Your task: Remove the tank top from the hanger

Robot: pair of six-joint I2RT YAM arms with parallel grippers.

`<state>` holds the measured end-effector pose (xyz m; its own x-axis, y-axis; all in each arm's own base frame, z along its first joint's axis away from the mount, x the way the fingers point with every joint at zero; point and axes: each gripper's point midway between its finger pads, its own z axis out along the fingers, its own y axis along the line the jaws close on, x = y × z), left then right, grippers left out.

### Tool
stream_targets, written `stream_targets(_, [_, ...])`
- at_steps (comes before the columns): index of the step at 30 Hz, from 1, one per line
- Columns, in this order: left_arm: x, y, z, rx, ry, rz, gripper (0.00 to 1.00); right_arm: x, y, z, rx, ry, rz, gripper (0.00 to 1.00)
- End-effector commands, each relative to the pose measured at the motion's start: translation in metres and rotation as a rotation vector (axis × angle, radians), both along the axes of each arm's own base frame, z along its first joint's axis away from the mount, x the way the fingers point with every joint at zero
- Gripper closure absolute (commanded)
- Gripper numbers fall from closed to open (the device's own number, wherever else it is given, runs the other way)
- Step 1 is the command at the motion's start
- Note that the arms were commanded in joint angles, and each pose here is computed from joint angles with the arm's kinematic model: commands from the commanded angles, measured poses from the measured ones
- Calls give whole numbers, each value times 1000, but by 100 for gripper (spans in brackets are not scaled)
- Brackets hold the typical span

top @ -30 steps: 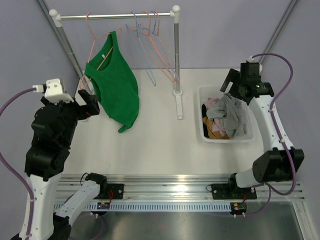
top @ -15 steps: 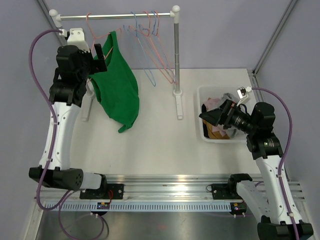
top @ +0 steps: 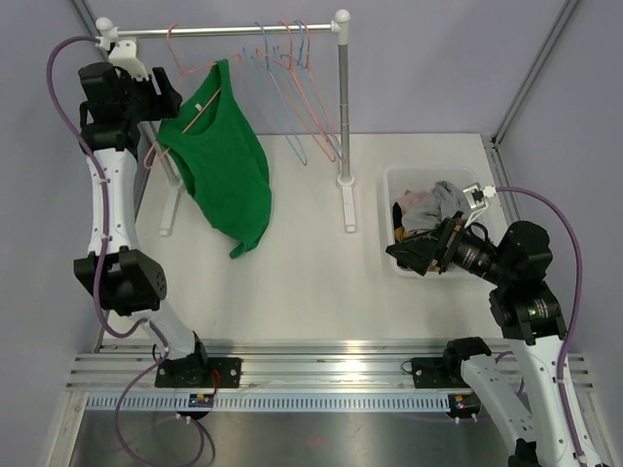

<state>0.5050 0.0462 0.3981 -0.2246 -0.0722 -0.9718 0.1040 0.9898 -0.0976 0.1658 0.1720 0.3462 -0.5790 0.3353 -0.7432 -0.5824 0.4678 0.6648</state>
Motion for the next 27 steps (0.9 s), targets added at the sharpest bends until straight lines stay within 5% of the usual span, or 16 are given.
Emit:
stream_targets(1, [8,-28,24,-15,-61,-148,33,-2,2,4,1,-15,20,0])
stream_targets(10, [25,-22,18,-36,-55,-122,87,13,2,-5,-9,10,-4,1])
stream_targets(16, [11,-32,48,-47,-113,-117,100,20,4,-10,-1,29,-4,1])
stream_targets(27, [-44,-52,113,-58,-230,-88,100,12,2,2,-16,5,-7,2])
